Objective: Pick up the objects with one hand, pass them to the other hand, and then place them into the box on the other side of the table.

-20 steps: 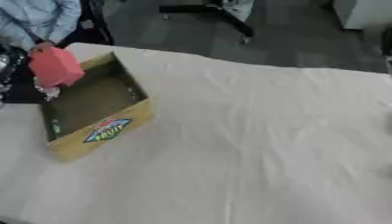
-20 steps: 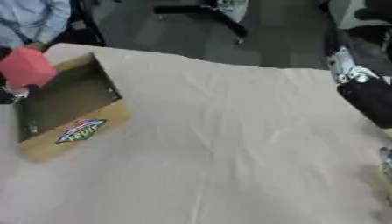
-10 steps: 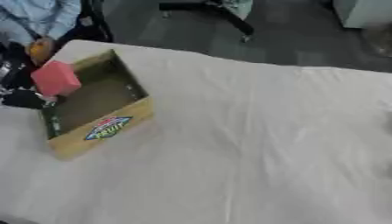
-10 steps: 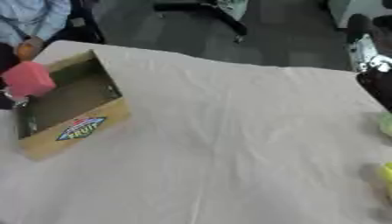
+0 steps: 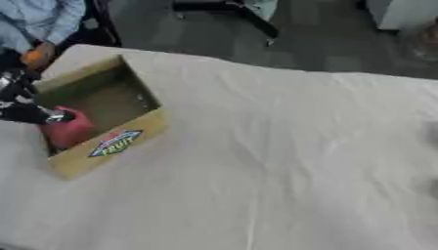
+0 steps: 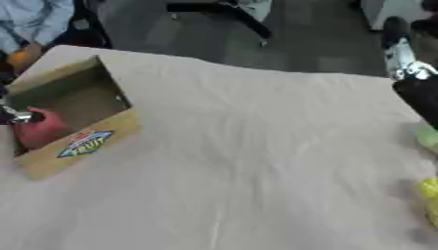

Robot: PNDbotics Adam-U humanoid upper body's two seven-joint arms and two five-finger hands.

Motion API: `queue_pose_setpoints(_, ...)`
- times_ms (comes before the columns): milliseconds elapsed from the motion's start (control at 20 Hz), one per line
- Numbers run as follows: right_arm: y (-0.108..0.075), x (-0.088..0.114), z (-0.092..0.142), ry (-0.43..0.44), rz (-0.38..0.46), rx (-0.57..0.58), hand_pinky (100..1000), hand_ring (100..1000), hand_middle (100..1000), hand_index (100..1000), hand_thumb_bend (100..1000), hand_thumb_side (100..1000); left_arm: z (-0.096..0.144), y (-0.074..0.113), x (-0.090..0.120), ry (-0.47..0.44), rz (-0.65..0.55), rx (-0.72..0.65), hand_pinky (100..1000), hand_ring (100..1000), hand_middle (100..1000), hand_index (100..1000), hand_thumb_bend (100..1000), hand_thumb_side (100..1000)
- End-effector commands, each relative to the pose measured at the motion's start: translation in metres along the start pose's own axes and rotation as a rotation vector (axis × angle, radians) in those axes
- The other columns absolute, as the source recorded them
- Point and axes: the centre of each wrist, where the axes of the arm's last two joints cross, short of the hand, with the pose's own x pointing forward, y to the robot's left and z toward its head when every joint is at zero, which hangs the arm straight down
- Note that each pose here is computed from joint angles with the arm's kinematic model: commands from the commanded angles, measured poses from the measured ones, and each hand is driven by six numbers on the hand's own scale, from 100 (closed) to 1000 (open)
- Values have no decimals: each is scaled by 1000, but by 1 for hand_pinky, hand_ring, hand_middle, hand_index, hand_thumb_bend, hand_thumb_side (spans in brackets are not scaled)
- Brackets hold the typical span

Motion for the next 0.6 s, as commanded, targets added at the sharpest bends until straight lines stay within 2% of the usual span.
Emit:
queue_pose_setpoints(50,-7,4,-6,-26,19,-10,810,692,720,820,367,494,-2,18,3,-4,-10,43,616,675,569,847,917,267)
queue_pose_setpoints(250,-7,5,-6,-28,17,-9,810,691,719,819,369,494,-2,19,5,-17,0,38,620,686,584,869,987,350)
queue_pose_setpoints(400,-6,5,-6,-28,16,-8,809,691,719,819,370,494,-1,21,6,-28,1,39,614,683,581,867,983,345)
queue_pose_setpoints(450,-6,5,-6,-28,17,-9,809,691,719,819,370,494,-1,22,7,-31,7,40,609,681,578,859,973,332)
queue_pose_setpoints(500,-7,4,-6,-26,19,-10,809,690,718,819,368,494,-1,23,7,-34,18,48,592,669,570,837,910,336)
queue_pose_setpoints(600,-8,3,-5,-21,26,-20,809,691,719,818,365,495,1,27,12,-55,61,86,568,641,548,822,849,375)
